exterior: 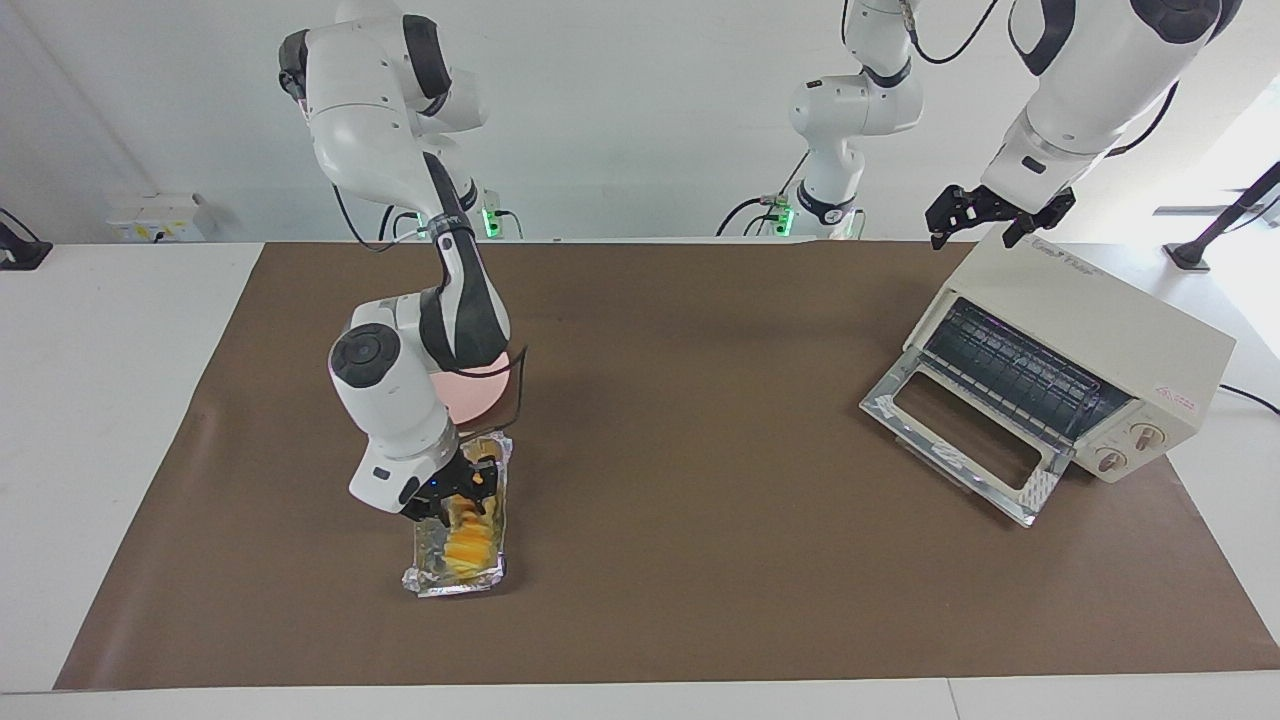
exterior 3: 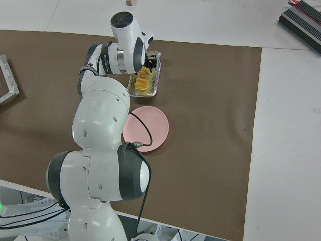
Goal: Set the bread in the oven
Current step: 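Lift the bread with the right gripper and carry it over the foil tray, then lower the bread into the foil tray and open the right gripper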
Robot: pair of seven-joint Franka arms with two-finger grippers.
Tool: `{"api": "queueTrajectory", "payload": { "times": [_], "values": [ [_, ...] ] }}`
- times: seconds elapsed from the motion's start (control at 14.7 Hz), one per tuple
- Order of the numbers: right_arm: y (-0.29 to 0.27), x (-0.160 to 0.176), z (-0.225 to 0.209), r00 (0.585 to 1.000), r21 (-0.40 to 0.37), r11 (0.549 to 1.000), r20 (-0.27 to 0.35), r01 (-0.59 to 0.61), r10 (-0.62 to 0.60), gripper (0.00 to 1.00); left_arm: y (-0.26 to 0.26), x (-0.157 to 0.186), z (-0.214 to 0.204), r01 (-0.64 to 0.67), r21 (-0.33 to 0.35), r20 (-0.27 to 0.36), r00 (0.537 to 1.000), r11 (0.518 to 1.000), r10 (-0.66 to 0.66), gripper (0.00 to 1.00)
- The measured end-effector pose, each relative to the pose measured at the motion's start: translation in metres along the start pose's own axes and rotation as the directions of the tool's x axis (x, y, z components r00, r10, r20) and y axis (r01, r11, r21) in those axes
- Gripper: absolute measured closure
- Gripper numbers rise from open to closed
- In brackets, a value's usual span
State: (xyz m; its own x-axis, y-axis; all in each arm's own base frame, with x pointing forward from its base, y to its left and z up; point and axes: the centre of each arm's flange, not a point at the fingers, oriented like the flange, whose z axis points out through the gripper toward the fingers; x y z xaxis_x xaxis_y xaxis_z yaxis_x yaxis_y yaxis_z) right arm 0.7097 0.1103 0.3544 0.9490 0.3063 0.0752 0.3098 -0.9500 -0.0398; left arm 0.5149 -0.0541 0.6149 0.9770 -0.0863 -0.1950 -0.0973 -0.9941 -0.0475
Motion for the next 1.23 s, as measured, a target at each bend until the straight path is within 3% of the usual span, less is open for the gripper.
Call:
{"api": "queueTrajectory", "payload": {
  "times": [0.07, 0.34, 0.68, 0.75, 1.09, 1.16, 1.23],
  "values": [
    [0.003, 0.001, -0.006, 1.000, -0.001, 1.000, 0.002, -0.003, 0.003, 0.09, 0.000, 0.000, 0.000, 0.000, 0.000, 0.000, 1.000, 1.000, 0.000, 0.00],
    [0.036, -0.001, -0.008, 0.999, -0.052, 0.998, -0.034, -0.016, 0.014, 0.12, 0.000, 0.000, 0.000, 0.000, 0.000, 0.000, 1.000, 1.000, 0.000, 0.00],
    [0.061, -0.016, 0.026, 0.999, -0.065, 0.998, -0.052, -0.015, 0.011, 0.19, 0.000, 0.000, 0.000, 0.000, 0.000, 0.000, 1.000, 1.000, 0.000, 0.00],
    [0.061, -0.019, 0.033, 0.998, -0.066, 0.998, -0.056, -0.012, 0.008, 0.27, 0.000, 0.000, 0.000, 0.000, 0.000, 0.000, 1.000, 1.000, 0.000, 0.00],
    [0.058, -0.024, 0.040, 0.998, -0.065, 0.998, -0.056, -0.008, 0.005, 0.85, 0.000, 0.000, 0.000, 0.000, 0.000, 0.000, 1.000, 1.000, 0.000, 0.00],
    [0.057, -0.024, 0.039, 0.998, -0.065, 0.998, -0.057, -0.007, 0.004, 0.95, 0.000, 0.000, 0.000, 0.000, 0.000, 0.000, 1.000, 1.000, 0.000, 0.00],
    [0.056, -0.023, 0.039, 0.998, -0.065, 0.998, -0.058, -0.006, 0.002, 0.98, 0.000, 0.000, 0.000, 0.000, 0.000, 0.000, 1.000, 1.000, 0.000, 0.00]
  ]
}}
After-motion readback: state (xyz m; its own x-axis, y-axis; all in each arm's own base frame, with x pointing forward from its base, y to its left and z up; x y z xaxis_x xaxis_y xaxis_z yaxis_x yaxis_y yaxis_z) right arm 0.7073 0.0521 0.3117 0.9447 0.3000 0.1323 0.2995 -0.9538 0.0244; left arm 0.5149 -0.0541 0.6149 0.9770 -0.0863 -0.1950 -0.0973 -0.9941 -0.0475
